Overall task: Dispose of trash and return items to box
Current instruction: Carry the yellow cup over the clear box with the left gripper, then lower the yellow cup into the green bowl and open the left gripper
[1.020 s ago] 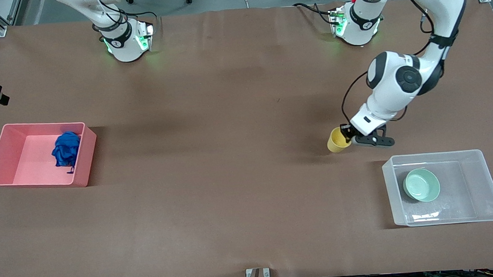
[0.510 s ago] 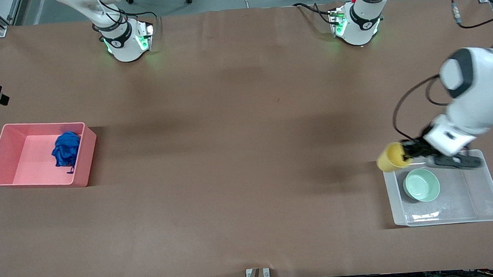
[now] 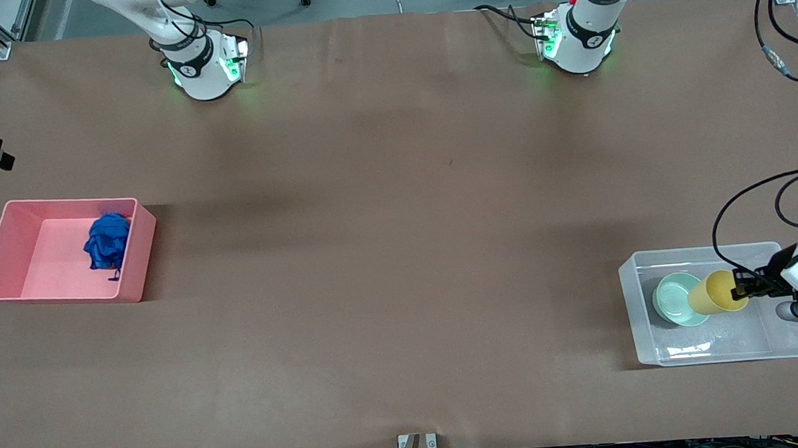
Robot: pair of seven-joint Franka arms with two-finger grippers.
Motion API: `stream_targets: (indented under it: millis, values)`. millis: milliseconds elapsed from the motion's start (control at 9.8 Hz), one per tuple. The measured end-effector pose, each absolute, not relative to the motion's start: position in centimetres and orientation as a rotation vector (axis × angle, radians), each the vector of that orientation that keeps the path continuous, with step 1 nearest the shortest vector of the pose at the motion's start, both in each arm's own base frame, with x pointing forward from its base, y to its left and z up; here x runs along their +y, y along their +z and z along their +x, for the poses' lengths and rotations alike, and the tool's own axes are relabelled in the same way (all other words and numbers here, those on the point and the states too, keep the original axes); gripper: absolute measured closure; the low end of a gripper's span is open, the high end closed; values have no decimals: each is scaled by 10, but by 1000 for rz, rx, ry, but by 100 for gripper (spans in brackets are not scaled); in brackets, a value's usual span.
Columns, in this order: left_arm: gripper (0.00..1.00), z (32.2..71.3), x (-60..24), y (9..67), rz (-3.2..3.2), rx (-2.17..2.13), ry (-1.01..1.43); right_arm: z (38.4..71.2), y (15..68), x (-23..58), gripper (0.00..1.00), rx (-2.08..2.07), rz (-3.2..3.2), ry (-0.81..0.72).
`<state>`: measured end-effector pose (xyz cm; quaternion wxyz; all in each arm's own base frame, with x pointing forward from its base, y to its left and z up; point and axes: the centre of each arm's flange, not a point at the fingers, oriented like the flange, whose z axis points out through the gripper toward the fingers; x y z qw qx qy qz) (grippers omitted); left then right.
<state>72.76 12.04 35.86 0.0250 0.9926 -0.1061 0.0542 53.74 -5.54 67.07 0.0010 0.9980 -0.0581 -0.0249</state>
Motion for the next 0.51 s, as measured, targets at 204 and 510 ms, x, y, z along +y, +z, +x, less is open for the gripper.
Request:
stream_targets:
  millis: [204, 510]
  values:
    - [97, 728, 127, 335, 3064, -325, 124, 537, 671, -56, 0, -183, 3133, -79]
    - [97, 729, 122, 306, 3050, -335, 71, 537, 670, -56, 0, -184, 3133, -80]
